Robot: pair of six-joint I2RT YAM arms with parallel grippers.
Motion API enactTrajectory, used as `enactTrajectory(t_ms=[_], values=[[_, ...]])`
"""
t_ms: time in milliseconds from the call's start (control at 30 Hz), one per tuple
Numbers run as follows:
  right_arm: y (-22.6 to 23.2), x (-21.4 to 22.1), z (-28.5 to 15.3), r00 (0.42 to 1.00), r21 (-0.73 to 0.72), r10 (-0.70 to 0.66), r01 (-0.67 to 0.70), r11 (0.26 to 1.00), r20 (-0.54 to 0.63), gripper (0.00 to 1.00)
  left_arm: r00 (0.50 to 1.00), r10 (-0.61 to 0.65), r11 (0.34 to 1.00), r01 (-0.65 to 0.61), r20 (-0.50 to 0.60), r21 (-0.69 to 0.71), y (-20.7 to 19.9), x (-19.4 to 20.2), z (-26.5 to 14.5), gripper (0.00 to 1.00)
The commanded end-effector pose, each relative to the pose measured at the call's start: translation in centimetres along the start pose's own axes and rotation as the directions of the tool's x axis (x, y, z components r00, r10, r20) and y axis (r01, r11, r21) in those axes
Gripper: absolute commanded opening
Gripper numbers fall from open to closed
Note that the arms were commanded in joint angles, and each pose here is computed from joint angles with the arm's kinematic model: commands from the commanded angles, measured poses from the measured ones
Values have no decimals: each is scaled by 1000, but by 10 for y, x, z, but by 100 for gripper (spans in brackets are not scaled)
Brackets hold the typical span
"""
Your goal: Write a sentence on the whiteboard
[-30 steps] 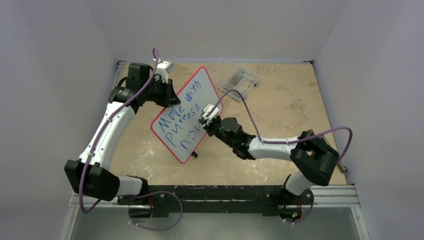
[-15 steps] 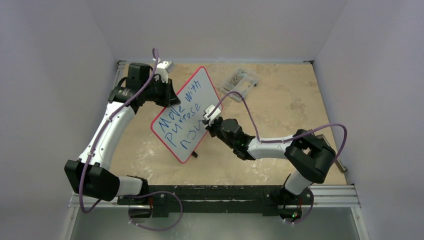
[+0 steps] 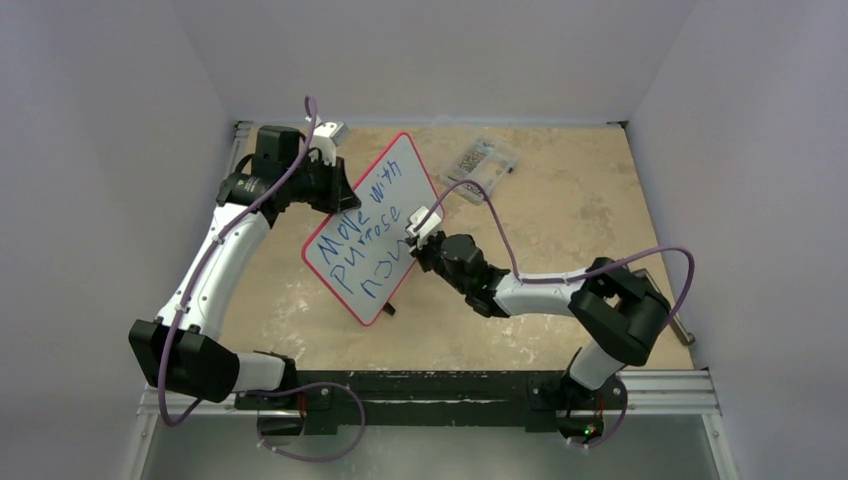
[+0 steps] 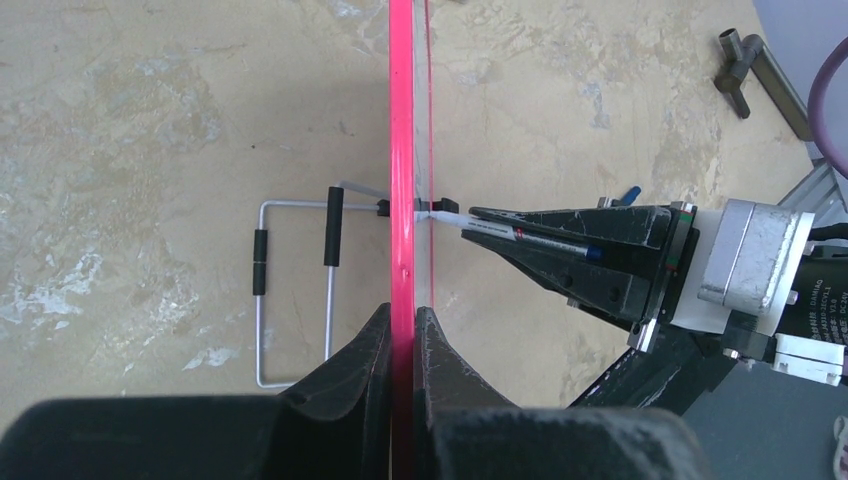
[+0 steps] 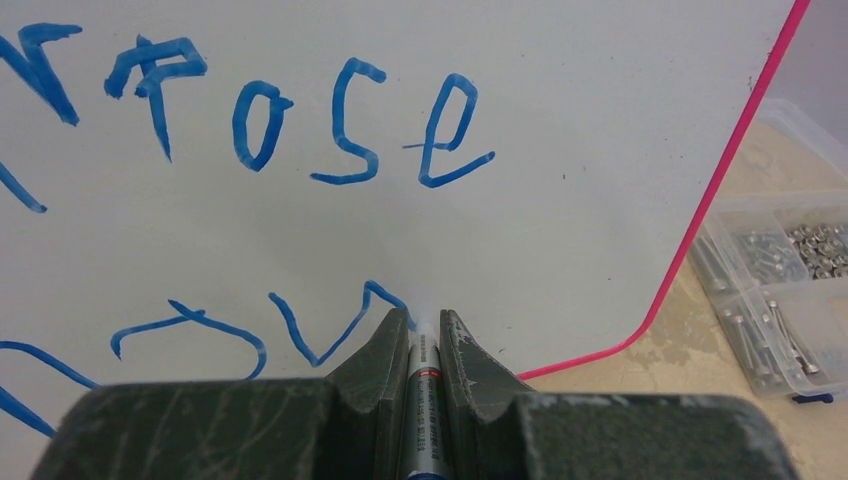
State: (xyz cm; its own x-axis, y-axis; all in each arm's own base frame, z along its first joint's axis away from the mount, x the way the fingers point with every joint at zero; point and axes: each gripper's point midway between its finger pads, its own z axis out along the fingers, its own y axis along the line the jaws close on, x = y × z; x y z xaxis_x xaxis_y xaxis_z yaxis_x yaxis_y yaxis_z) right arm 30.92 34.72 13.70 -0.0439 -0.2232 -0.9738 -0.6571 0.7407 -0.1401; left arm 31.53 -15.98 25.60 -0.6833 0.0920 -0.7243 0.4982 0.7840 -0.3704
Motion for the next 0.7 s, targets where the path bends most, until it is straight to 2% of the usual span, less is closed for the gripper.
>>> enactTrajectory(t_ms=[0,400,667], values=[[-1,-50,13,993,-12,18,-17,1000,120,0,999,41,998,-41,17,47,-11,-5,-2,0],[-6,-71,17,988,-7,7,-6,1000,157,0,999,35,998,-35,7,47,-10,-3,0,0],[-11,-81,1,986,-5,19,-19,1000,165,0,999,39,998,-39,12,44,-10,-4,-1,0]])
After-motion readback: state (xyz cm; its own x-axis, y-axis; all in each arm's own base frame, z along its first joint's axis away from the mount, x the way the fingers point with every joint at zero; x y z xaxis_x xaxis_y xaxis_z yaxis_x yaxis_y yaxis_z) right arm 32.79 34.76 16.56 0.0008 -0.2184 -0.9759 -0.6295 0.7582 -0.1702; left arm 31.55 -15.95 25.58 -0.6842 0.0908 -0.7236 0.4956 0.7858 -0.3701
